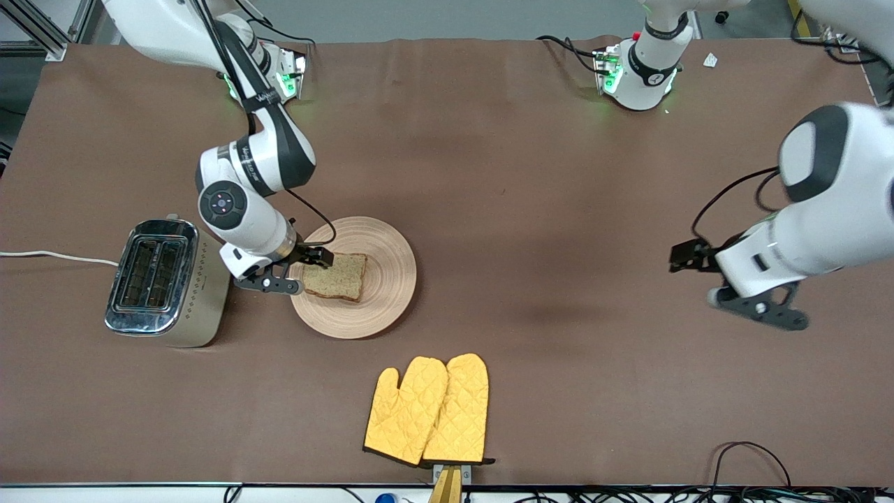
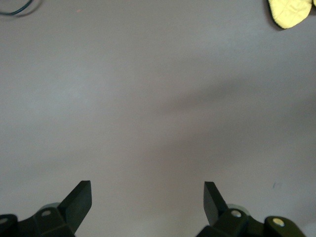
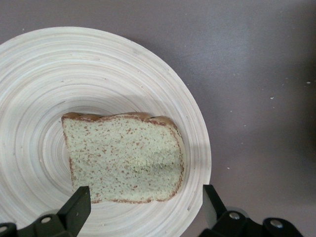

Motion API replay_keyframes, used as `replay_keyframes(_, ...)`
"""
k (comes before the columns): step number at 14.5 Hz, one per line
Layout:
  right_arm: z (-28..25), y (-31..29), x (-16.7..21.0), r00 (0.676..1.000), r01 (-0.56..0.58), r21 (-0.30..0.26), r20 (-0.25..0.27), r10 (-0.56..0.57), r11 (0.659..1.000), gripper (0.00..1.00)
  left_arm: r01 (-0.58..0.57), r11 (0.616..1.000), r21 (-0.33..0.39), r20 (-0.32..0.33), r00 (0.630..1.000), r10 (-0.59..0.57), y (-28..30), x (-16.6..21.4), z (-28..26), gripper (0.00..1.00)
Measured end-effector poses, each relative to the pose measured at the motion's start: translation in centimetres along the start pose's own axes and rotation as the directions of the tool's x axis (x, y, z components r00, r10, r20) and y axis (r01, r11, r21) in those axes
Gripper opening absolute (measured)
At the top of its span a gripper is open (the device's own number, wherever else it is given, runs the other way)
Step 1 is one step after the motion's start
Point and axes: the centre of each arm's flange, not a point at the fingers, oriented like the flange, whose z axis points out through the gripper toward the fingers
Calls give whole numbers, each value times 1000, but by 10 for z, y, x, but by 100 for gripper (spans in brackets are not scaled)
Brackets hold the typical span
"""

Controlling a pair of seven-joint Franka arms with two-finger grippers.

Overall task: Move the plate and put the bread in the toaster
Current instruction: 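Lower the right gripper onto the bread slice while the left gripper retracts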

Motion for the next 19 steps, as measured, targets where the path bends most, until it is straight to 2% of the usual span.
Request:
replay_keyframes(1,4,0,0,1000,-1,-2,4,1,1000,100,21,1000,-1,5,1000,-21,-12,-6,-10,100)
replay_keyframes(4,18,8,5,1000,-17,-12,13,17,1000,98,71,997,7,-40,997,-70,-39,-27,-48,100)
replay_keyframes(8,32,13,8,999,-27,-19,20,28,999,90,148,989,20,-72,987,-146,-29,-57,-92,100)
replay_keyframes(10,34,14,8,999,-29,-20,22,30,999,78,181,983,29,-70,981,-179,-22,-68,-100,100)
replay_keyframes(11,34,14,9,999,-32,-21,23,32,999,78,191,981,30,-69,980,-189,-20,-72,-101,100)
replay_keyframes(12,34,16,9,999,-35,-22,23,35,999,73,200,979,31,-71,978,-197,-18,-75,-103,100)
replay_keyframes(13,35,18,10,999,-38,-22,24,39,999,63,210,977,31,-74,975,-208,-17,-78,-105,100)
replay_keyframes(14,36,20,11,999,-42,-23,25,43,999,58,215,976,32,-78,974,-212,-16,-80,-108,100)
replay_keyframes(19,50,31,16,997,-63,-29,34,64,998,52,200,979,39,-80,977,-197,-2,-89,-109,100)
